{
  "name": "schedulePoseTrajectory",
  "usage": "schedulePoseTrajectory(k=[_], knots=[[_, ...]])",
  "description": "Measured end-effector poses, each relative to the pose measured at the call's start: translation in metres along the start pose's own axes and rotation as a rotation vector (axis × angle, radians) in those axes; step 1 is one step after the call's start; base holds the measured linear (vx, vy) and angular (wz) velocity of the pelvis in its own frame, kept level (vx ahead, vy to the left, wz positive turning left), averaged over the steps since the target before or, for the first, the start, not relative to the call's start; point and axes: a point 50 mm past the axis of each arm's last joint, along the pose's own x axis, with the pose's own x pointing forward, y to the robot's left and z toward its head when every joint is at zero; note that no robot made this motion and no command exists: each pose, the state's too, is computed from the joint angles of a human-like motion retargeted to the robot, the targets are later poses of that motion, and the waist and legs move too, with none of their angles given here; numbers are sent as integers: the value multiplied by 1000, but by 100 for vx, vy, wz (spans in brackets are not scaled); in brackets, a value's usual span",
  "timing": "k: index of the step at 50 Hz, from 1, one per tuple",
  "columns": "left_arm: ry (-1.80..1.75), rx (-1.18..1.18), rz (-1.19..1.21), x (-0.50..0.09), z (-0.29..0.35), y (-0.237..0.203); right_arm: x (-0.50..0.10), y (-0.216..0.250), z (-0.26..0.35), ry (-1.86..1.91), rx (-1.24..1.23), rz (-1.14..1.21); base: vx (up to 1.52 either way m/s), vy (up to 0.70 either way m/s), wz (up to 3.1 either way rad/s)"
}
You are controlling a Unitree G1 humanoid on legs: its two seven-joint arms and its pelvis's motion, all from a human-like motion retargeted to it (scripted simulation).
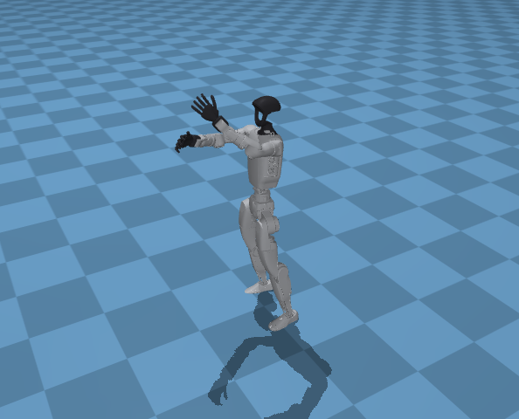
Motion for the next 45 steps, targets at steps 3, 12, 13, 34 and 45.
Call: schedulePoseTrajectory(k=[3, 12, 13, 34, 45], knots=[[-39, -20, -242, 9, 8, -52, 4, 42, 15, -63, 33, 210, 0, 0, 0], [-25, 76, -617, 7, 7, -135, 6, 107, 32, -125, 157, 466, 0, 0, 0], [-16, 78, -626, 7, 5, -138, 6, 110, 32, -127, 169, 466, 0, 0, 0], [35, -167, -597, -3, -13, -145, 2, 115, 30, -122, 152, 471, 0, 0, 0], [52, -157, -625, -5, -20, -156, 0, 108, 28, -124, 159, 450, 0, 0, 0]])
